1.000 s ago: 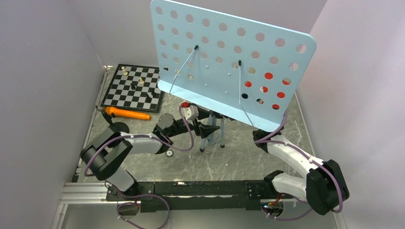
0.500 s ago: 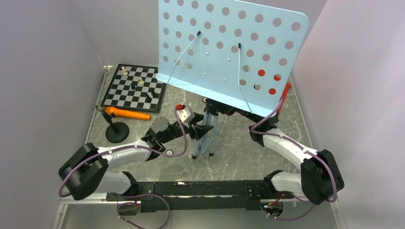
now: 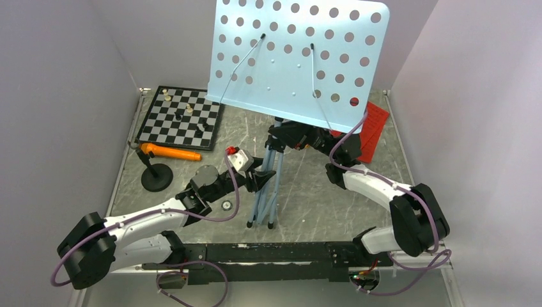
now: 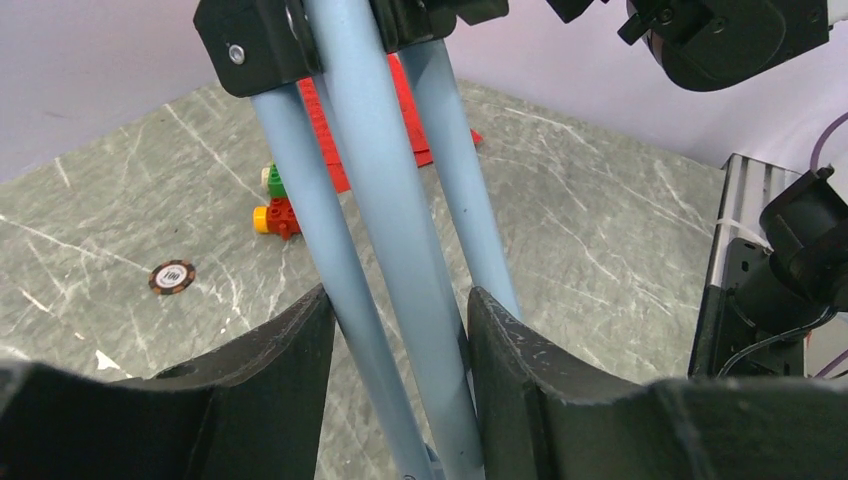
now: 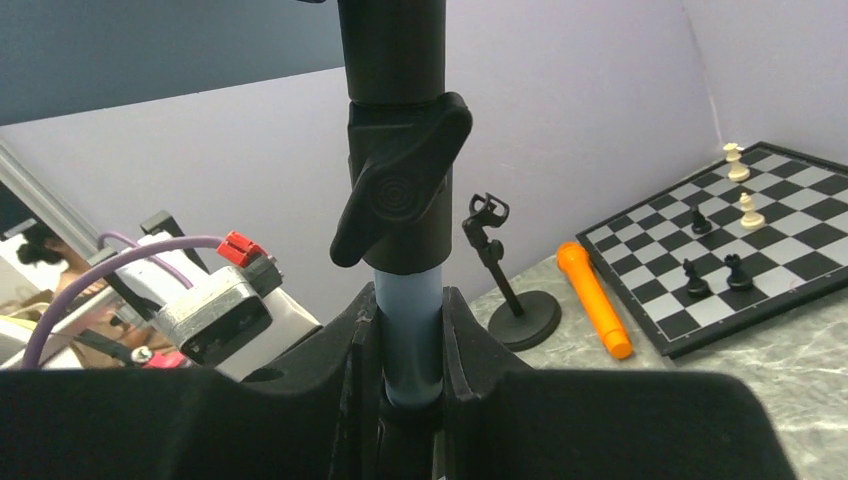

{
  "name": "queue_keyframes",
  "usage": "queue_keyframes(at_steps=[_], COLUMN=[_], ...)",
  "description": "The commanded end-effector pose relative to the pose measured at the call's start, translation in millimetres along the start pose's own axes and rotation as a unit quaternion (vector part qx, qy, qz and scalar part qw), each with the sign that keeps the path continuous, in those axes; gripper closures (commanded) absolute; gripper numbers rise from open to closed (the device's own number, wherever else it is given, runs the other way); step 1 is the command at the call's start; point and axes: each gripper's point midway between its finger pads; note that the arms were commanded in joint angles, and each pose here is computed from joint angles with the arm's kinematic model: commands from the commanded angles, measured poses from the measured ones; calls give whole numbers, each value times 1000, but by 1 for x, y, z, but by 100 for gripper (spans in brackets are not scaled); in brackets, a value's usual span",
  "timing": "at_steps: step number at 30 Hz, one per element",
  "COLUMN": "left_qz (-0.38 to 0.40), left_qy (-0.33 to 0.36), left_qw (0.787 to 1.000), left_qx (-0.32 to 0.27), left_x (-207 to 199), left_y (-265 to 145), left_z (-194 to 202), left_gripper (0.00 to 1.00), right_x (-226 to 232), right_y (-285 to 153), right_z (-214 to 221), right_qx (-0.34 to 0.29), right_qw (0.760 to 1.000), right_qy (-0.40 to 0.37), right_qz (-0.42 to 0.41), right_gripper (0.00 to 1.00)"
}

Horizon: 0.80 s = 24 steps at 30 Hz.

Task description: Pack up the instrument practice props

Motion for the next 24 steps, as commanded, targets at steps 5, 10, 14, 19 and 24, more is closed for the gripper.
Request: queue_keyframes(at_steps=[5, 10, 14, 19, 24], left_qz=[-8, -22, -45, -55, -98], left_qy=[56, 37, 9, -10, -28], left_qw=[988, 992, 994, 996, 993], left_qx=[-145, -118, -95, -73, -55], left_x=[2, 3, 7, 5, 17], left_y=[-10, -17, -24, -23, -22], left_z=[-94, -83, -70, -51, -31], left_gripper=[100, 100, 100, 100, 100], right_x=[59, 46, 31, 13, -13], right_y=[10, 11, 17, 22, 22], right_z=[-36, -32, -28, -26, -25], right_qx=[-63, -64, -49, -47, -50], right_qw=[992, 991, 990, 989, 988], right_qy=[2, 43, 87, 104, 127], right_qz=[-113, -112, -103, -93, -74], right_gripper=[100, 100, 100, 100, 100])
Point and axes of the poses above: each gripper's point midway between its finger pads, its own y axis out along the fingers, its own x axis along the line the jaws close on, z = x × y, and after that the axes turned 13 degrees about y, right-handed
